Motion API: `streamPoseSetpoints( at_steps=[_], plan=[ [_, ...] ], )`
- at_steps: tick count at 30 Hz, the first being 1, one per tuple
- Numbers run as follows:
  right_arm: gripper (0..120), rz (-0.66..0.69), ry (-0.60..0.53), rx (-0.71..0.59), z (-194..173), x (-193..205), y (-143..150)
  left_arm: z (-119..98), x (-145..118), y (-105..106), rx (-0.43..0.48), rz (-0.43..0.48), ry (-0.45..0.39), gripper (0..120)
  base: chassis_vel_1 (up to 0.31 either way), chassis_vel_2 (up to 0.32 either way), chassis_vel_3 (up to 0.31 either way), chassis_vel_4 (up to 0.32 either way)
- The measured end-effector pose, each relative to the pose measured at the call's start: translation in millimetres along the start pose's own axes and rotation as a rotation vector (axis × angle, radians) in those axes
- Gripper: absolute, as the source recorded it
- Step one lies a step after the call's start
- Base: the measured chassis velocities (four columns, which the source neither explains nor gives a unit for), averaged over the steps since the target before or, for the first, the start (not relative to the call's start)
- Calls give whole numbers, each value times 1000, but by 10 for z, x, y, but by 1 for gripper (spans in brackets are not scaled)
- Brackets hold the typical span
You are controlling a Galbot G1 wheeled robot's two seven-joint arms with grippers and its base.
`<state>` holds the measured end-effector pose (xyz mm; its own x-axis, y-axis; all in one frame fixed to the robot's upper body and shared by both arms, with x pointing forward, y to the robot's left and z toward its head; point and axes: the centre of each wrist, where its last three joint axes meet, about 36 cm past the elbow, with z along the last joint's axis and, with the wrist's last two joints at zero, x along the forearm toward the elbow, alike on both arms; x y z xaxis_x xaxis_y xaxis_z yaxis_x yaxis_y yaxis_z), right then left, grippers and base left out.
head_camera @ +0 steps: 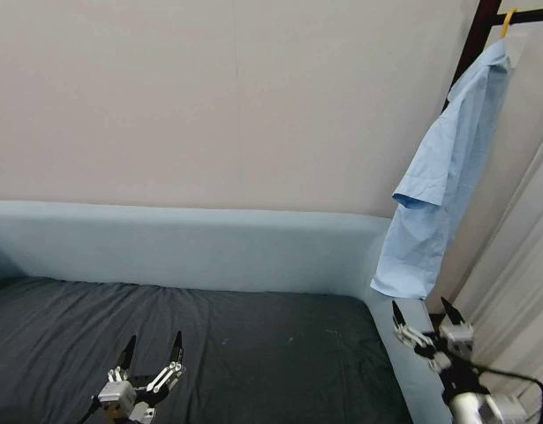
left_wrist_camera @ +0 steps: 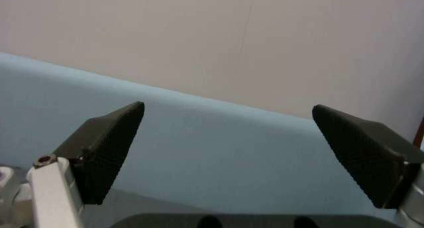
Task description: Pick up the clothes from the sofa and hang them on the clothes hanger.
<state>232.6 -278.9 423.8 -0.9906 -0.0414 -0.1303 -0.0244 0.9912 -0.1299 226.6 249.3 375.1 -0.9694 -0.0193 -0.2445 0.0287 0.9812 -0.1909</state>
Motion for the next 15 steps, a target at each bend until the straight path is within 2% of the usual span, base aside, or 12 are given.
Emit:
streamPoseSetpoints(
  at_steps=[5, 15],
  plan=[
    [100, 1, -63, -15, -27, 204, 151, 3, 31, 16, -8, 11, 7, 100, 0, 0, 0, 0],
    [100, 27, -47, -42, 94, 224, 299, 54, 106, 51, -13, 37, 7, 100, 0, 0, 0, 0]
  ],
)
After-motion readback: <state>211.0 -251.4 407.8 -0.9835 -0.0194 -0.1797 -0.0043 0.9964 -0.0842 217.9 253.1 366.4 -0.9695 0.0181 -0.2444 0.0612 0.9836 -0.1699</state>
